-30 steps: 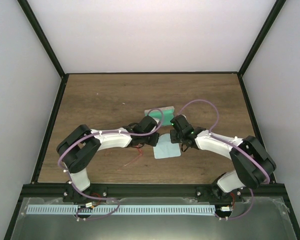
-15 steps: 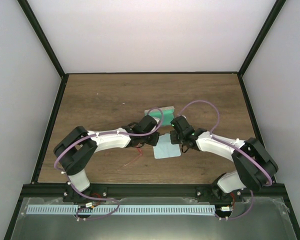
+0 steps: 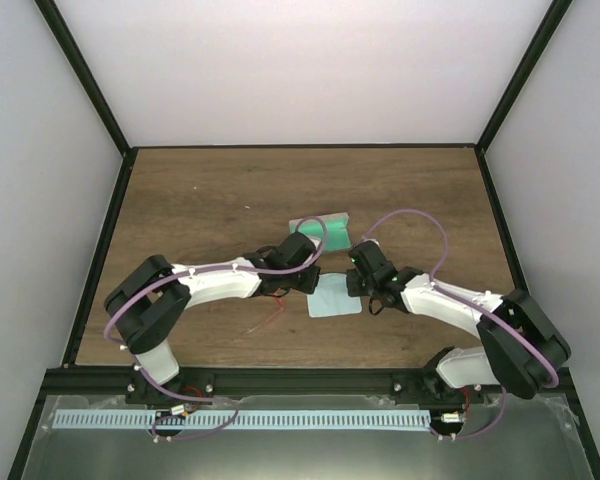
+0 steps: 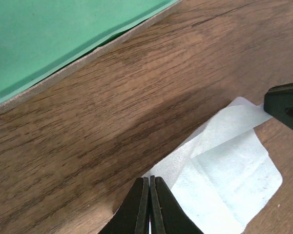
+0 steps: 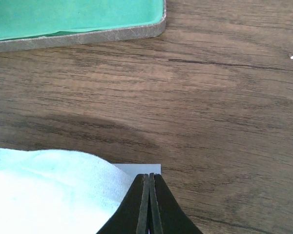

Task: Organize the sunglasses
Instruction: Fold the glasses cleaning cloth at the center of the board.

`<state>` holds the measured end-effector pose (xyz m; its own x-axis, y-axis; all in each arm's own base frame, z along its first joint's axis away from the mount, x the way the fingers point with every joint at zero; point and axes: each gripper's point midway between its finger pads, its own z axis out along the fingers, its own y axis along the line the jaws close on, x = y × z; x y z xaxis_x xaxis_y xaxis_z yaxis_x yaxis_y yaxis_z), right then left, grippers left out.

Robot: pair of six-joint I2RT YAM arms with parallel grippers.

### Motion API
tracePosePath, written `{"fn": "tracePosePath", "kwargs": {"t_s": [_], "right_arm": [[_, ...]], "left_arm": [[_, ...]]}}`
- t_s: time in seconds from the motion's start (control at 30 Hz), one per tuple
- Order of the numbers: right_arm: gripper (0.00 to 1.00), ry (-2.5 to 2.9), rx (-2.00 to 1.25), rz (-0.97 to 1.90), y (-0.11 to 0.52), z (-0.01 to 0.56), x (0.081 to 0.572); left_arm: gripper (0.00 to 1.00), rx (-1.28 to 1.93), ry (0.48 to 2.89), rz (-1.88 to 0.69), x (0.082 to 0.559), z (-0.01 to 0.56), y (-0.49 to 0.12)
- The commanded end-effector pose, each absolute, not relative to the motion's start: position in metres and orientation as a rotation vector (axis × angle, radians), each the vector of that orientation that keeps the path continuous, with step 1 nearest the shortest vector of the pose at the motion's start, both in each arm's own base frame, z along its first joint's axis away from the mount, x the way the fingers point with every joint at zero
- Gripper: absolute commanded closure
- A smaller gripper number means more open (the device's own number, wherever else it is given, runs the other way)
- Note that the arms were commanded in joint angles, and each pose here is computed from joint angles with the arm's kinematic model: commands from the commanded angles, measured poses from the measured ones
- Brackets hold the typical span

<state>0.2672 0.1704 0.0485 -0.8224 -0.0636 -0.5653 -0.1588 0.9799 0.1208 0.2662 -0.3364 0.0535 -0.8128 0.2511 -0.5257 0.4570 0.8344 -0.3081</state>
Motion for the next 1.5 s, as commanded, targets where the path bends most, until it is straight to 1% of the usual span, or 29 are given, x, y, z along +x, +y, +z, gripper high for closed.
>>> {"fn": "tracePosePath", "kwargs": {"t_s": [0.0, 0.37, 0.67, 1.03, 1.47], "right_arm": [[0.99, 2.502, -0.149, 0.265, 0.176, 0.058, 0.268], [0.99, 2.507, -0.158, 0.268, 0.179, 0.060, 0.268], [0.99, 2.509, -0.169, 0.275, 0.181, 0.061, 0.266], [0.99, 2.516, -0.179, 0.286, 0.182, 0.061, 0.262], [0.99, 2.530, -0.172, 0.284, 0.181, 0.058, 0.254]], "left_arm": [[0.96, 0.529, 2.502, -0.658, 0.262, 0.073, -0.346], [0.96, 0.557, 2.496, -0.676, 0.254, 0.076, -0.348], [0.96, 0.558, 2.525, -0.665, 0.249, 0.062, -0.343], [0.96, 0.560, 2.494, -0.681, 0.248, 0.073, -0.340], [0.96, 0.569, 2.504, -0.718, 0.242, 0.071, -0.344]]}}
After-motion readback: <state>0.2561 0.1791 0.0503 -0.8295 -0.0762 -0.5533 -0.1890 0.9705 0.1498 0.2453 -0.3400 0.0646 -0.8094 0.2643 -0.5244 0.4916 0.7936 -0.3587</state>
